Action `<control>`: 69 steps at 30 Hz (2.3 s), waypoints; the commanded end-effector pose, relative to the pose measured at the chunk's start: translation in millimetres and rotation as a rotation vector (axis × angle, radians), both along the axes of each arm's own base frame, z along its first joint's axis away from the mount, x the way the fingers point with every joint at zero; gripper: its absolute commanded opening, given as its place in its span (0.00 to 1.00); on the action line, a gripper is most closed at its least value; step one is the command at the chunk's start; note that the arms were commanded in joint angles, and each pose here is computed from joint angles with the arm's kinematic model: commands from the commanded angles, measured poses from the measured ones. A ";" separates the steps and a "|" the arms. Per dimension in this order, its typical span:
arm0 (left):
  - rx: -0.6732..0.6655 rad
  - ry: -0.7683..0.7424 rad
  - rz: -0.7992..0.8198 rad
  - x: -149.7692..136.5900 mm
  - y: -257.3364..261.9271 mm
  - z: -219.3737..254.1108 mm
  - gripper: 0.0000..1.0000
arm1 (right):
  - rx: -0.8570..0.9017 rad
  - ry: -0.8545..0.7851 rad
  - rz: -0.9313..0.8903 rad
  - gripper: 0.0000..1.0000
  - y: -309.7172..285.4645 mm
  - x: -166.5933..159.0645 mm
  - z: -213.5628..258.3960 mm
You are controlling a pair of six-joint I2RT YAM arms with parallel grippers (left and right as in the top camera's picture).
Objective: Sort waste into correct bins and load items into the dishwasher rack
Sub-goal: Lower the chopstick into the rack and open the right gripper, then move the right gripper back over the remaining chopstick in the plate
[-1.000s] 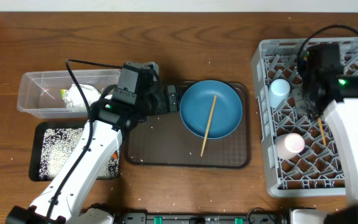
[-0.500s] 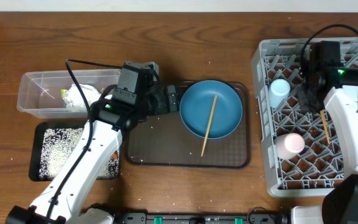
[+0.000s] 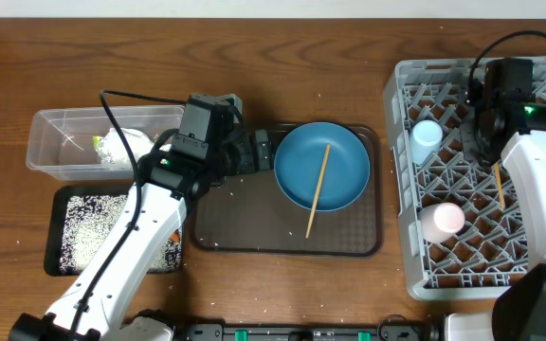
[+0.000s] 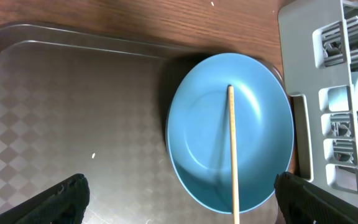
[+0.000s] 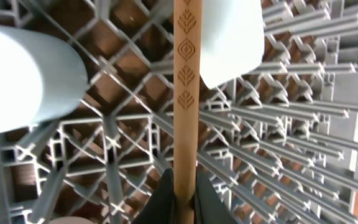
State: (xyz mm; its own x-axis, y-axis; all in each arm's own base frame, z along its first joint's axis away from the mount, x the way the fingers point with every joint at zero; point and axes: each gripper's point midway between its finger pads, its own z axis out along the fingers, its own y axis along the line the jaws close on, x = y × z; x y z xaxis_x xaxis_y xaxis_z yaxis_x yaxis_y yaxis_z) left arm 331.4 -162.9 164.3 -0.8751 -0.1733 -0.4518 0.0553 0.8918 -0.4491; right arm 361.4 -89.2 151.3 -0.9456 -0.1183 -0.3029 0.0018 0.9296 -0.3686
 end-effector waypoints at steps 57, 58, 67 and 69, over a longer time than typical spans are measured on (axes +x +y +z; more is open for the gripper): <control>0.003 -0.028 -0.003 1.5 0.2 8.9 0.98 | 0.316 -0.262 -0.154 0.01 63.1 -25.2 69.6; 0.003 -0.028 -0.003 1.5 0.2 8.9 0.98 | 0.401 -0.272 -0.193 0.01 75.9 -33.3 74.5; 0.003 -0.028 -0.003 1.5 0.2 8.9 0.98 | 0.755 -0.149 -0.375 0.01 169.2 -72.4 70.3; 0.003 -0.028 -0.003 1.5 0.2 8.9 0.98 | 0.787 -0.125 -0.411 0.01 187.7 -73.7 60.9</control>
